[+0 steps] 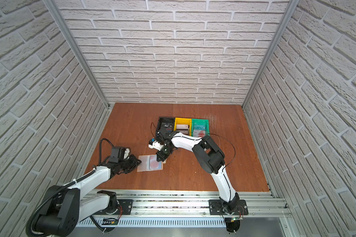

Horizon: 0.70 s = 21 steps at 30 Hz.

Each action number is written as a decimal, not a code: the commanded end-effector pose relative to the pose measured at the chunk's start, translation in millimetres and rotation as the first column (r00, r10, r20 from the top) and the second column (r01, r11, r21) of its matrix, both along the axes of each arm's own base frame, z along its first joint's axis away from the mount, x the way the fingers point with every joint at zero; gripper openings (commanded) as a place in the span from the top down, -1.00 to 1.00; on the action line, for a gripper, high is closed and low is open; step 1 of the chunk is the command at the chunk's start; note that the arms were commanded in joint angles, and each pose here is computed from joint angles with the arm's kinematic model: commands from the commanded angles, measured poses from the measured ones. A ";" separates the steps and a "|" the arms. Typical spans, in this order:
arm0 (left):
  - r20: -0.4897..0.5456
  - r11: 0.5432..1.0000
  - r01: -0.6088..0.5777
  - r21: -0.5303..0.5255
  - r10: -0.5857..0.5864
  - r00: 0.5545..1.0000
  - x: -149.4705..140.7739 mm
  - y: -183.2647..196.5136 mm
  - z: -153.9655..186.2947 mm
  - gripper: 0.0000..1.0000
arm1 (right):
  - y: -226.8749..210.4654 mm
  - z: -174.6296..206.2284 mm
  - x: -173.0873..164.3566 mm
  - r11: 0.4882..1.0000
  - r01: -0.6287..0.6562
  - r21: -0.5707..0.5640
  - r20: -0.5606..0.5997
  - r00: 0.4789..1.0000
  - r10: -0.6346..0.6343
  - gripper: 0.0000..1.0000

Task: Take the credit cards out of the card holder
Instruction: Flip over the card slot in the card holder.

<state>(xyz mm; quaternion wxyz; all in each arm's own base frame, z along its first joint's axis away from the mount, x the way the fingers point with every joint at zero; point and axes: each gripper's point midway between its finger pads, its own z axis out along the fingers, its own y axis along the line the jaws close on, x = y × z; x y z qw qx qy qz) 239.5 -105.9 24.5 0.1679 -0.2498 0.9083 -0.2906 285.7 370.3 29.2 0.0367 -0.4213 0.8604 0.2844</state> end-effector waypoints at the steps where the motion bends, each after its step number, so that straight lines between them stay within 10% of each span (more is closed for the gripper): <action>1: 0.004 1.000 0.004 0.011 -0.004 1.000 -1.0 0.6 -6.7 0.65 | -8.3 6.7 5.3 0.999 0.028 -0.017 0.017 0.999 -0.028 0.89; 21: -0.007 1.000 0.016 0.009 -0.016 1.000 -1.6 -1.1 -10.9 0.65 | -14.6 -17.0 -0.7 0.998 0.013 -0.063 -0.040 0.999 -0.015 0.89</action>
